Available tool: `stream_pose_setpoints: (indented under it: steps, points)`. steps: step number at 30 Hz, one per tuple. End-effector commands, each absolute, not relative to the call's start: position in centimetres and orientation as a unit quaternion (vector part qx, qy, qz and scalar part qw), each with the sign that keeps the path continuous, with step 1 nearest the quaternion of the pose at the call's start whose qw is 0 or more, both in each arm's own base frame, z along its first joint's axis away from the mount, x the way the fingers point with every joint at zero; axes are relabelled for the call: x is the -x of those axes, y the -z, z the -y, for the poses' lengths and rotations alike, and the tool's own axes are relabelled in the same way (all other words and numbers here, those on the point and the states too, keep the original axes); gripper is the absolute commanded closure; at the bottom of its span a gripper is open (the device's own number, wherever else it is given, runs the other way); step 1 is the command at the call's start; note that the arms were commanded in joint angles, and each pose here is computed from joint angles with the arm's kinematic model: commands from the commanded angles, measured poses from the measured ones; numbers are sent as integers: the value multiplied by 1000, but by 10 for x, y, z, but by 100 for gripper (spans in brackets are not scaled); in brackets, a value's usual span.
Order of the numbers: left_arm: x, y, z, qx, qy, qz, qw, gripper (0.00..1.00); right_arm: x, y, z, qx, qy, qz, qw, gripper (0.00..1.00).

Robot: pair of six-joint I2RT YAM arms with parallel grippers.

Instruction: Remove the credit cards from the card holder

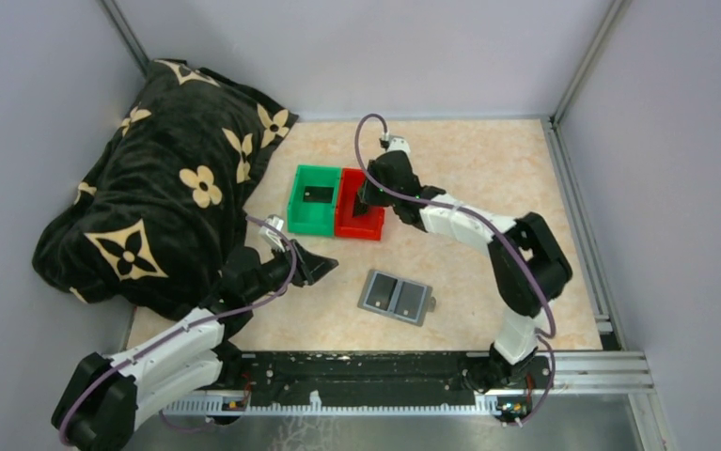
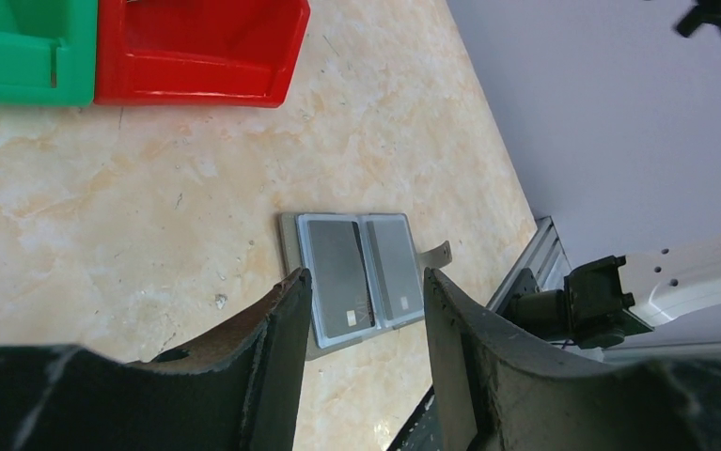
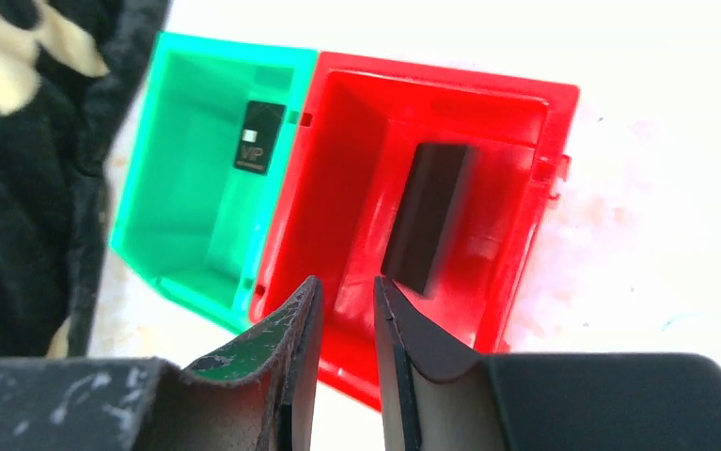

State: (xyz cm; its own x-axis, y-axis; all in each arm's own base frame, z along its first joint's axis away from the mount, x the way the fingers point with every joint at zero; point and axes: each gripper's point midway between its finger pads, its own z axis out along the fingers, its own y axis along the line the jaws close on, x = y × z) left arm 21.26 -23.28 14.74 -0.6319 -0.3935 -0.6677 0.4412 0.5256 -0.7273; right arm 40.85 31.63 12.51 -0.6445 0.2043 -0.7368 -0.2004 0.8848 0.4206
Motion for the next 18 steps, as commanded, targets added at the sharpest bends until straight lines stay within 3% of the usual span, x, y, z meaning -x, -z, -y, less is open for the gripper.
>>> stream_pose_setpoints:
  steps: [1,8,12,16,18]
  points:
    - [-217,-163,239,-29,499,-747,438,46,-400,-220,-308,9,-282,-809,516,72]
    - [-219,-158,246,-35,506,-748,427,46,-360,-237,-281,24,-291,-800,523,78]
    - [-220,-153,260,-50,500,-756,420,46,-329,-199,-247,11,-260,-822,507,81]
    - [-218,-140,284,-80,486,-772,401,53,-294,-138,-212,-7,-218,-857,467,82]
    - [-217,-137,297,-94,483,-776,394,66,-273,-120,-207,-7,-231,-866,443,82]
